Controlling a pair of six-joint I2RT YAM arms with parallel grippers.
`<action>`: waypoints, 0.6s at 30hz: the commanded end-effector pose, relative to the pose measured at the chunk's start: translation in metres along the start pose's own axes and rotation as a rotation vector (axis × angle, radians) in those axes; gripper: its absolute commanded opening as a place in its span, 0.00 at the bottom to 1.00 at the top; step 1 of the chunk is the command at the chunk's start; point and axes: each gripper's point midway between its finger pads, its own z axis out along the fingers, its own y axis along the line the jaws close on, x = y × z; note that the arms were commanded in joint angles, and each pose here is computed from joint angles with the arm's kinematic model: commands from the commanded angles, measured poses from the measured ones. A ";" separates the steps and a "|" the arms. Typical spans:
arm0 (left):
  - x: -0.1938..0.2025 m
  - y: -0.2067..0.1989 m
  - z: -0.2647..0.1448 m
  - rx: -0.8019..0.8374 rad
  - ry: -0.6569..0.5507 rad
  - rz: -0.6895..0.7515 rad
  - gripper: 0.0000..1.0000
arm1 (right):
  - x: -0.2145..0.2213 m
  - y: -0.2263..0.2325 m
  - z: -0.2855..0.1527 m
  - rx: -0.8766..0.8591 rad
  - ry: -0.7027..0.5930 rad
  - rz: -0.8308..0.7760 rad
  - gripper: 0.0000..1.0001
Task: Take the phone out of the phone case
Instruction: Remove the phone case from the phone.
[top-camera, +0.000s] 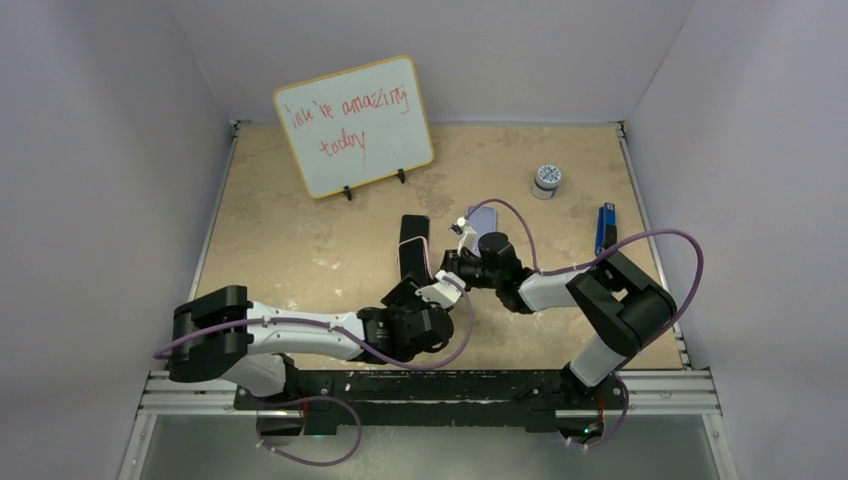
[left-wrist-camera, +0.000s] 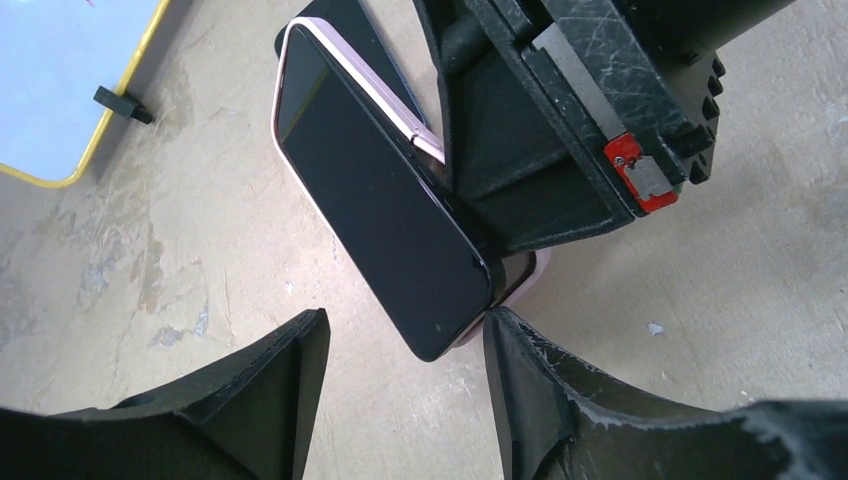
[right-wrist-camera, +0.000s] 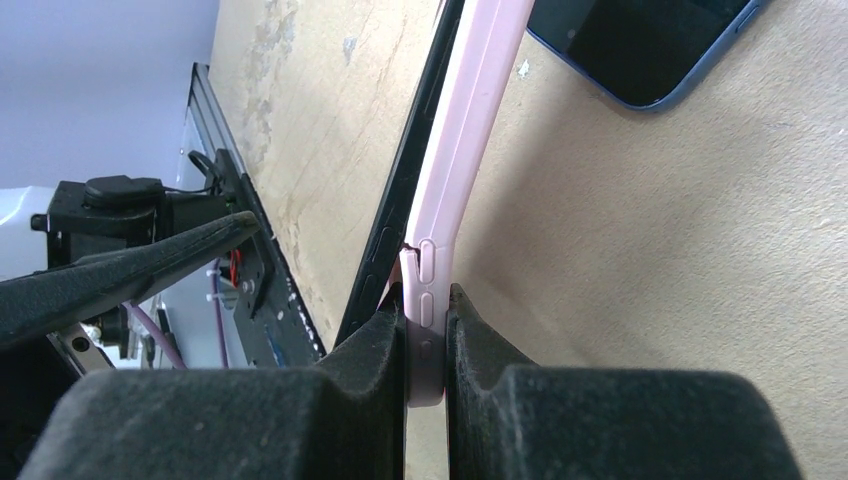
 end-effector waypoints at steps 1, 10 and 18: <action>-0.018 0.001 0.002 -0.047 -0.032 -0.015 0.59 | -0.023 0.027 0.003 -0.101 -0.043 -0.047 0.00; -0.016 -0.010 0.009 -0.079 -0.027 0.033 0.60 | -0.023 0.031 0.003 -0.119 -0.040 -0.045 0.00; -0.016 0.006 0.015 -0.168 -0.019 0.070 0.51 | -0.024 0.036 0.000 -0.133 -0.043 -0.057 0.00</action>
